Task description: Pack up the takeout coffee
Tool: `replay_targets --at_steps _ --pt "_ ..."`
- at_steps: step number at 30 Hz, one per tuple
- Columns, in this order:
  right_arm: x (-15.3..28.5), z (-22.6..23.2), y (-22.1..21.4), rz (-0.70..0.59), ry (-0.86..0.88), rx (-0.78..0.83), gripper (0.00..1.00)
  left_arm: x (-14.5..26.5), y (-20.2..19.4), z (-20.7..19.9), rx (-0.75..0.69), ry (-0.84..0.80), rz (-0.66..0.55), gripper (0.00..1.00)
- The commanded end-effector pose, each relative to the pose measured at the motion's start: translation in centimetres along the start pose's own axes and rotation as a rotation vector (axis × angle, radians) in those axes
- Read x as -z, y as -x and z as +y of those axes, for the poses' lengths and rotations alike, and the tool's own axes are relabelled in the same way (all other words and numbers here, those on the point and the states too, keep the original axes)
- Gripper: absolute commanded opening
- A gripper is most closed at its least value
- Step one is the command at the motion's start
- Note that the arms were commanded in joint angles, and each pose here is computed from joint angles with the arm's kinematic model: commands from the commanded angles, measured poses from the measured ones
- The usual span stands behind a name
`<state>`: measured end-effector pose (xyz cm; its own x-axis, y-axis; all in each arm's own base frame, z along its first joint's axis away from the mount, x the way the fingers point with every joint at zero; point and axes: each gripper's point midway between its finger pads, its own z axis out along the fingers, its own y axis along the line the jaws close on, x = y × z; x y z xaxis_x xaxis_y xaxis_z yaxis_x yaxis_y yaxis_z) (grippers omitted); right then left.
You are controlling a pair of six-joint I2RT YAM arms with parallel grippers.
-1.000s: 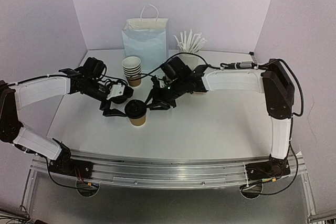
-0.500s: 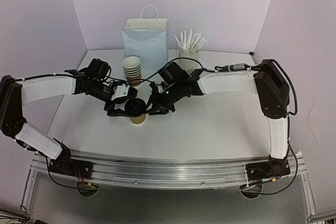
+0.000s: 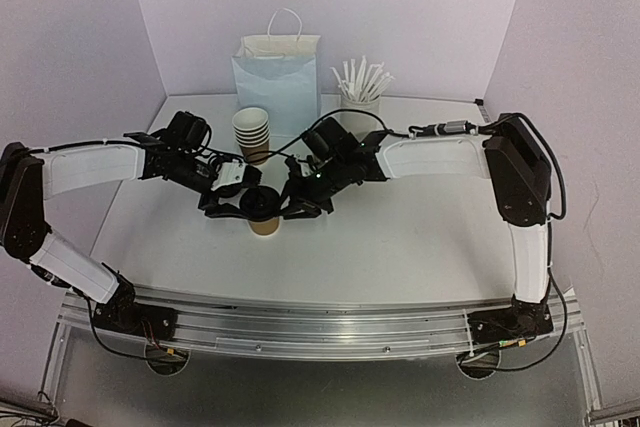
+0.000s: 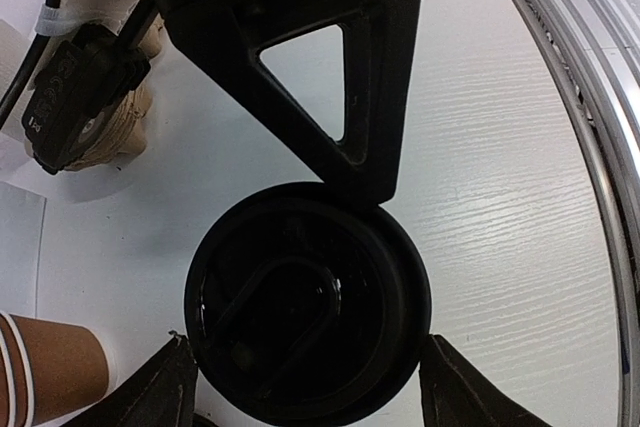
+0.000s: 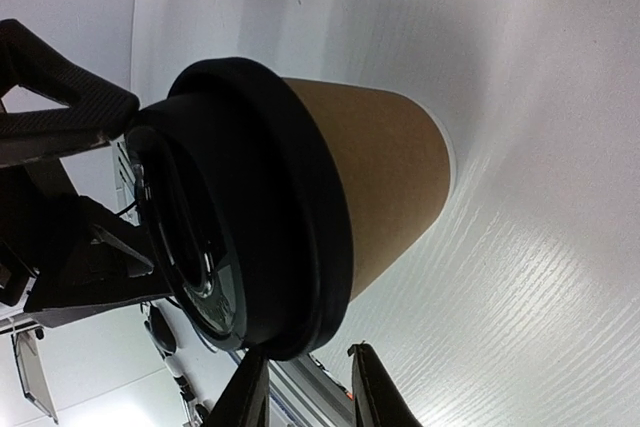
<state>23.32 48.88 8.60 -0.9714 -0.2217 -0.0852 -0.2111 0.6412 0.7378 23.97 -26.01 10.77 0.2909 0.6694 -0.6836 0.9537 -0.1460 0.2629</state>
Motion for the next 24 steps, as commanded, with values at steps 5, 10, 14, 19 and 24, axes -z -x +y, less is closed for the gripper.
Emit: replay_targets --at_steps 5,10,14,19,24 --pt "-0.7 -0.2 1.2 -0.016 -0.003 -0.037 0.22 -1.0 -1.6 -2.9 0.033 -0.105 0.032 0.73" --pt "-1.1 -1.5 1.1 -0.018 -0.030 -0.075 0.16 -1.1 -1.6 -3.7 0.021 -0.138 0.026 0.73" --pt "-2.0 -3.1 0.7 0.003 -0.055 -0.114 0.09 -1.5 -2.1 -4.9 0.001 -0.177 0.035 0.72" --pt "-3.5 -6.6 -1.1 0.055 -0.112 -0.190 0.02 -1.6 -2.8 -5.8 -0.003 -0.204 0.051 0.69" --pt "-4.6 -9.7 -3.4 0.114 -0.156 -0.251 0.00 -1.7 -3.4 -6.5 -0.034 -0.234 0.070 0.68"
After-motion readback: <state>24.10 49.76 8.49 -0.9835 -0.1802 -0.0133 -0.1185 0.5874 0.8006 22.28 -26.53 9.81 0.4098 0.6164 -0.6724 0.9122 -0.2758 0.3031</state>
